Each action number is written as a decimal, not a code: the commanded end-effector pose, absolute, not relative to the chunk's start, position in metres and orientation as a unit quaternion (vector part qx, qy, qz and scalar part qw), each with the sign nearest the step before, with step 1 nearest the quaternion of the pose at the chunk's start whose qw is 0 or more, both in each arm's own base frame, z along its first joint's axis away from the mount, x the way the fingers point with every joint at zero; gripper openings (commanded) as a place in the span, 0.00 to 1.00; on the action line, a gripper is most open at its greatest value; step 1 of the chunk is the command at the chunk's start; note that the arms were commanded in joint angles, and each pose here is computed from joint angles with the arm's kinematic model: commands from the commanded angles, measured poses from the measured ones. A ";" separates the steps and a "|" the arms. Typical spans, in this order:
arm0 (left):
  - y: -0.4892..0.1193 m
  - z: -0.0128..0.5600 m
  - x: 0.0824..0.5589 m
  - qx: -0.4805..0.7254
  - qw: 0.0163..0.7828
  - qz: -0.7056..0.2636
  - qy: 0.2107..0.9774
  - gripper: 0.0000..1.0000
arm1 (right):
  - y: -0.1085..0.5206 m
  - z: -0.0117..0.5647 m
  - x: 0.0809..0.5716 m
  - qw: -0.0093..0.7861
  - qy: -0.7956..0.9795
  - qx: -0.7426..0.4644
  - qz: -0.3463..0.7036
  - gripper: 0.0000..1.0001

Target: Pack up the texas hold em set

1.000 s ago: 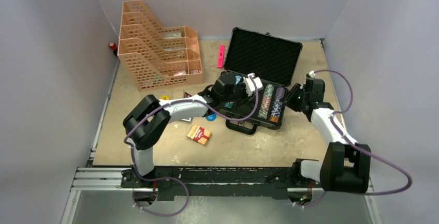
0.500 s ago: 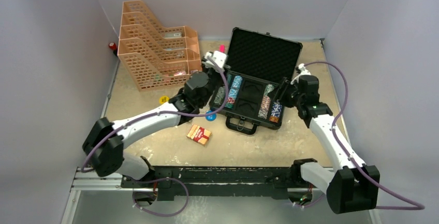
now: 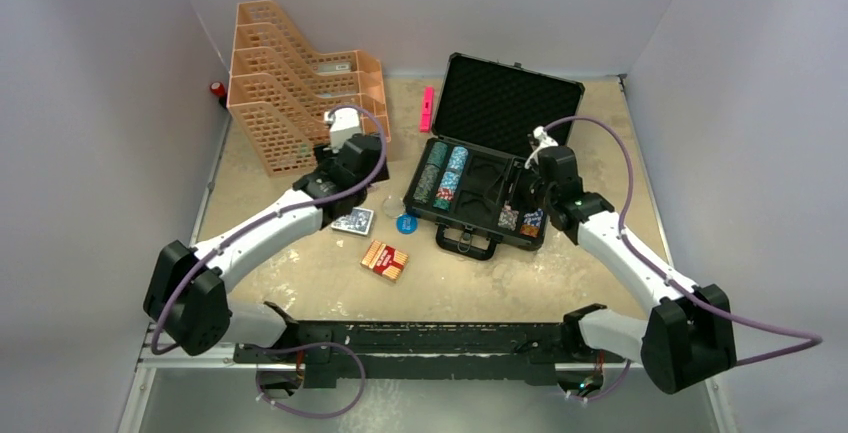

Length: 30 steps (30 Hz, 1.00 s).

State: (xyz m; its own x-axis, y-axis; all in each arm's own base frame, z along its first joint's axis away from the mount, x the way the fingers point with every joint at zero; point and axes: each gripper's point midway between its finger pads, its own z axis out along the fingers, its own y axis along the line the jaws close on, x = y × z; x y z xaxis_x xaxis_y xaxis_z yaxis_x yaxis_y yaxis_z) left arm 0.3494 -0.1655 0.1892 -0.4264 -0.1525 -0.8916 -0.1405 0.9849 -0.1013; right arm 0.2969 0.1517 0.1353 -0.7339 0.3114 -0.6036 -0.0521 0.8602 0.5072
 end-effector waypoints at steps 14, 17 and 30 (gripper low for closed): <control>-0.086 0.061 0.326 -0.462 0.350 0.055 0.813 0.79 | 0.169 0.155 0.320 0.393 0.884 0.066 0.245 0.55; -0.093 0.054 0.333 -0.499 0.339 0.041 0.796 0.76 | 0.169 0.153 0.320 0.390 0.885 0.072 0.243 0.55; -0.086 0.019 0.304 -0.539 0.229 0.185 0.789 0.75 | 0.161 0.156 0.322 0.398 0.886 0.082 0.224 0.54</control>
